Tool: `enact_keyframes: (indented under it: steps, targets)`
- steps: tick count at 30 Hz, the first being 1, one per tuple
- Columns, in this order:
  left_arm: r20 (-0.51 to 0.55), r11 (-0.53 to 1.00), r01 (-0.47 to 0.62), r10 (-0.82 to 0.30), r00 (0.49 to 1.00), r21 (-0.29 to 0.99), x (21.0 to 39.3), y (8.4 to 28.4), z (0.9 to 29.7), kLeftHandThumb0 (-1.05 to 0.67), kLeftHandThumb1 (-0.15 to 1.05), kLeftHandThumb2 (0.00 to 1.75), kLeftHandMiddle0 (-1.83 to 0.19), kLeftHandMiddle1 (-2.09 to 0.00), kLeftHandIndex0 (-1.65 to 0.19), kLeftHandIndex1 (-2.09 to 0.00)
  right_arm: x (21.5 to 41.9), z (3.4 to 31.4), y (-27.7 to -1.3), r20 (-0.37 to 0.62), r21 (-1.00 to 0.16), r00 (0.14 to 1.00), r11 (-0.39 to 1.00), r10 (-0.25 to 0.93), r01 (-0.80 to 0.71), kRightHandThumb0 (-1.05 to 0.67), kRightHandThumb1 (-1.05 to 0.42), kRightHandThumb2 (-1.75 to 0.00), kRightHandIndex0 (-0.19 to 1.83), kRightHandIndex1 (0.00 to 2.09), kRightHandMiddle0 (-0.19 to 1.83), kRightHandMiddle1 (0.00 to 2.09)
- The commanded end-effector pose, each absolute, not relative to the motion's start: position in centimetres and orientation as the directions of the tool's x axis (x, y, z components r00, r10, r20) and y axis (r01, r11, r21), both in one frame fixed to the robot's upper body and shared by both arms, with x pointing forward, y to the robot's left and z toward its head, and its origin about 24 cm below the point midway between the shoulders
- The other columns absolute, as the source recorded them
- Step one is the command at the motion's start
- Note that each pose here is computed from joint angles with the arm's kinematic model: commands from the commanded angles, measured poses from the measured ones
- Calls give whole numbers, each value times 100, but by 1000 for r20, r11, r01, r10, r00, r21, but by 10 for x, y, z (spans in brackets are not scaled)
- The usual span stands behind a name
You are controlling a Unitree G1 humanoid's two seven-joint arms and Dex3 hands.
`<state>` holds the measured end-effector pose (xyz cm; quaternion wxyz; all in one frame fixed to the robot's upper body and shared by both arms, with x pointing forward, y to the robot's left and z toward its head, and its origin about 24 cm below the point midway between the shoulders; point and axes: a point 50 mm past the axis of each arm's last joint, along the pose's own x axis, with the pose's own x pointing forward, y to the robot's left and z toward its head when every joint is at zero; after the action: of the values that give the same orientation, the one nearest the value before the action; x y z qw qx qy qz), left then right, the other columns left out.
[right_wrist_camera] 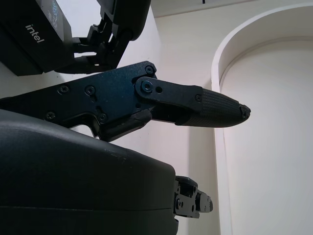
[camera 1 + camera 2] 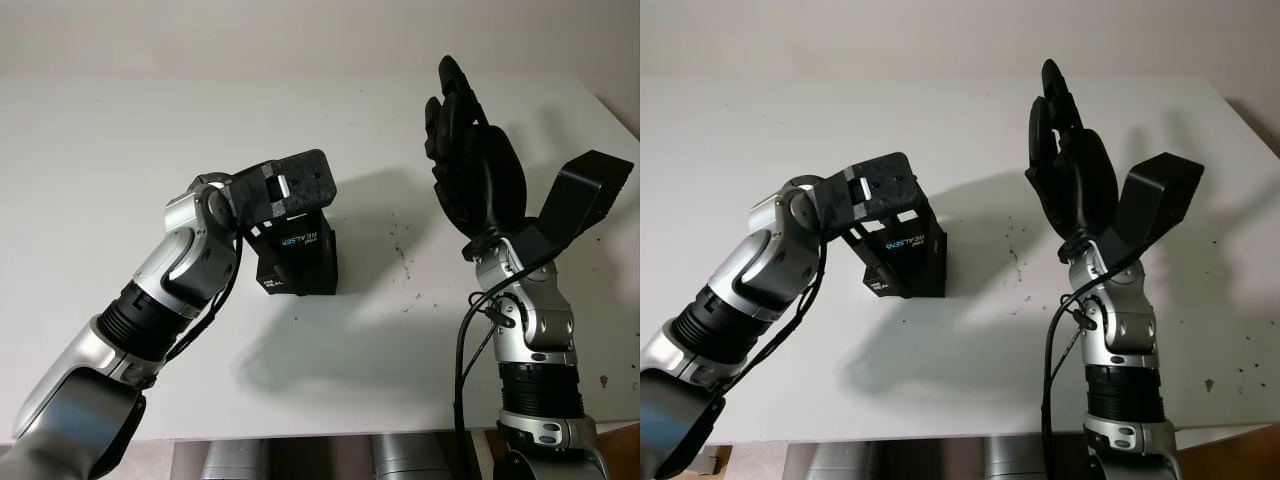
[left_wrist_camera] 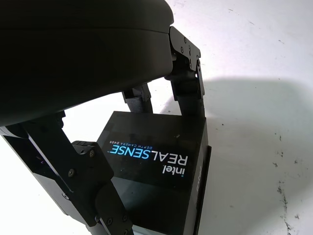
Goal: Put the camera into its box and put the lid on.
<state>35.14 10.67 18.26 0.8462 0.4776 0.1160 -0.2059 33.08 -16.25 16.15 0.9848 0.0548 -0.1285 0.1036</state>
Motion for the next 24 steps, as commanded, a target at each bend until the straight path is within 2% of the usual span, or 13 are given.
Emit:
enact_keyframes:
  steps: [1, 11, 16, 24]
  targets:
    - [-387, 445, 460, -249, 888, 769, 352, 100, 188, -17, 96, 5, -31, -150, -34, -136, 329, 165, -161, 287, 83, 939, 972, 188, -220, -78, -105, -58, -19, 5, -13, 5]
    - [-366, 405, 436, -241, 899, 804, 354, 98, 194, -18, 95, 5, -30, -141, -36, -138, 328, 163, -160, 286, 110, 942, 971, 174, -213, -78, -105, -57, -19, 5, -12, 6]
    - [-354, 375, 433, -263, 898, 820, 354, 96, 195, -19, 96, 5, -38, -155, -36, -141, 327, 163, -160, 281, 113, 945, 972, 168, -207, -77, -105, -58, -18, 5, -12, 6]
    - [-352, 360, 418, -238, 905, 834, 354, 94, 201, -18, 95, 5, -42, -147, -34, -137, 327, 161, -159, 289, 114, 942, 971, 169, -209, -77, -105, -59, -19, 5, -13, 5]
